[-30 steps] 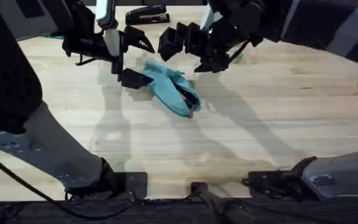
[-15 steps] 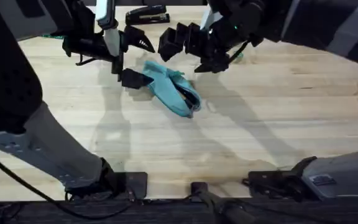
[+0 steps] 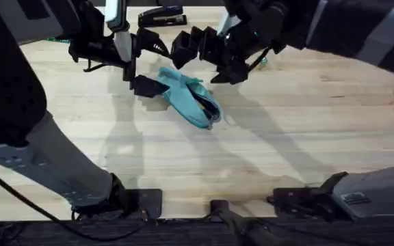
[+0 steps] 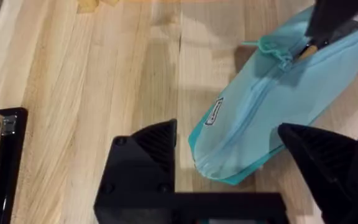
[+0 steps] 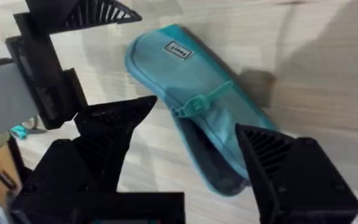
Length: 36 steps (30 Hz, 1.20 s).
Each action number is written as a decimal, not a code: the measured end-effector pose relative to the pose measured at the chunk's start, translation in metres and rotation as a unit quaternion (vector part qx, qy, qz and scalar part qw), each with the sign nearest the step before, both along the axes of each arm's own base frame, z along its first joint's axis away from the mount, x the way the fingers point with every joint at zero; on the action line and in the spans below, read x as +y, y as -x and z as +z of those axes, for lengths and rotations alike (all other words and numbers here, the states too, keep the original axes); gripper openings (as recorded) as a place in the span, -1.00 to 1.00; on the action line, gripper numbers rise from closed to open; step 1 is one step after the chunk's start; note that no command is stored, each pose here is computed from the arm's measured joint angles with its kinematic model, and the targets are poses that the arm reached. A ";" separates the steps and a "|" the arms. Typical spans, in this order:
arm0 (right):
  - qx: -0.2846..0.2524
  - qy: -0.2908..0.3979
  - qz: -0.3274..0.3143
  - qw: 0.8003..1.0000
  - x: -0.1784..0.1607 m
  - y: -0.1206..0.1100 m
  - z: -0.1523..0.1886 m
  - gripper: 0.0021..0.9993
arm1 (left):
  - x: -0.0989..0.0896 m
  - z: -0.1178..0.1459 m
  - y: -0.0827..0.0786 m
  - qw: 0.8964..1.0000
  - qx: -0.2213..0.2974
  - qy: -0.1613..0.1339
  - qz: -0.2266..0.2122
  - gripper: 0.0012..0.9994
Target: Unzip the bag, pick up the pens from the table one at a time and place them inside, then zip the bag closed.
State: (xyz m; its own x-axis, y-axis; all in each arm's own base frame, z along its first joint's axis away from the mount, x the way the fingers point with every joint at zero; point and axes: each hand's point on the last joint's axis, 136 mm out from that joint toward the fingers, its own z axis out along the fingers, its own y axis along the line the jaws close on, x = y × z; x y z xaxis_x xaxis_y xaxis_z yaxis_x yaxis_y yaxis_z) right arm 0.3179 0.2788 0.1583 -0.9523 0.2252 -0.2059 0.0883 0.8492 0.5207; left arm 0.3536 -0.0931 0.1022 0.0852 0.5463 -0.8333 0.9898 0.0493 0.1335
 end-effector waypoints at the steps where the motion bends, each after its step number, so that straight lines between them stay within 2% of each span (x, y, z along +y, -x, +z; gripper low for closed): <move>1: 0.005 -0.003 -0.007 1.000 0.001 0.001 0.000 1.00 | 0.000 0.001 0.000 1.000 0.000 0.003 0.000 0.99; 5: 0.041 -0.025 -0.063 0.997 0.004 0.004 0.000 1.00 | 0.001 0.005 -0.001 1.000 -0.001 0.018 0.007 0.99; 9: 0.071 -0.045 -0.119 0.989 0.004 0.003 0.000 1.00 | 0.014 0.008 0.000 0.999 0.012 0.028 0.028 0.99; 15: 0.090 -0.052 -0.163 0.981 0.004 0.000 -0.004 1.00 | 0.039 0.011 0.009 0.997 0.035 0.039 0.057 0.99; 20: 0.116 -0.040 -0.189 0.974 0.009 0.000 -0.025 0.93 | 0.052 0.013 0.014 0.997 0.024 0.043 0.061 0.99; 25: 0.132 -0.036 -0.207 0.969 0.013 -0.001 -0.039 0.69 | 0.053 0.014 0.014 0.998 0.007 0.043 0.054 0.99; 30: 0.128 -0.040 -0.220 0.966 0.013 -0.006 -0.039 0.24 | 0.053 0.014 0.013 0.998 -0.001 0.041 0.051 0.99; 36: 0.124 -0.038 -0.234 0.964 0.010 -0.008 -0.039 -0.11 | 0.053 0.014 0.013 0.998 -0.002 0.042 0.050 0.99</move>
State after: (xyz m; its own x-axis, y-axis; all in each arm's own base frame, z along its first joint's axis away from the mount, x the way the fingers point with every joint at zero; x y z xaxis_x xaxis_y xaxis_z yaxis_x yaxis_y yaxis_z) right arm 0.3262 0.2892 0.1190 -0.7613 0.6466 0.0478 0.5809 0.6475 0.4932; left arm 0.3406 -0.0405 0.1163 0.0379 0.4797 -0.8766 0.9788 0.1590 0.1293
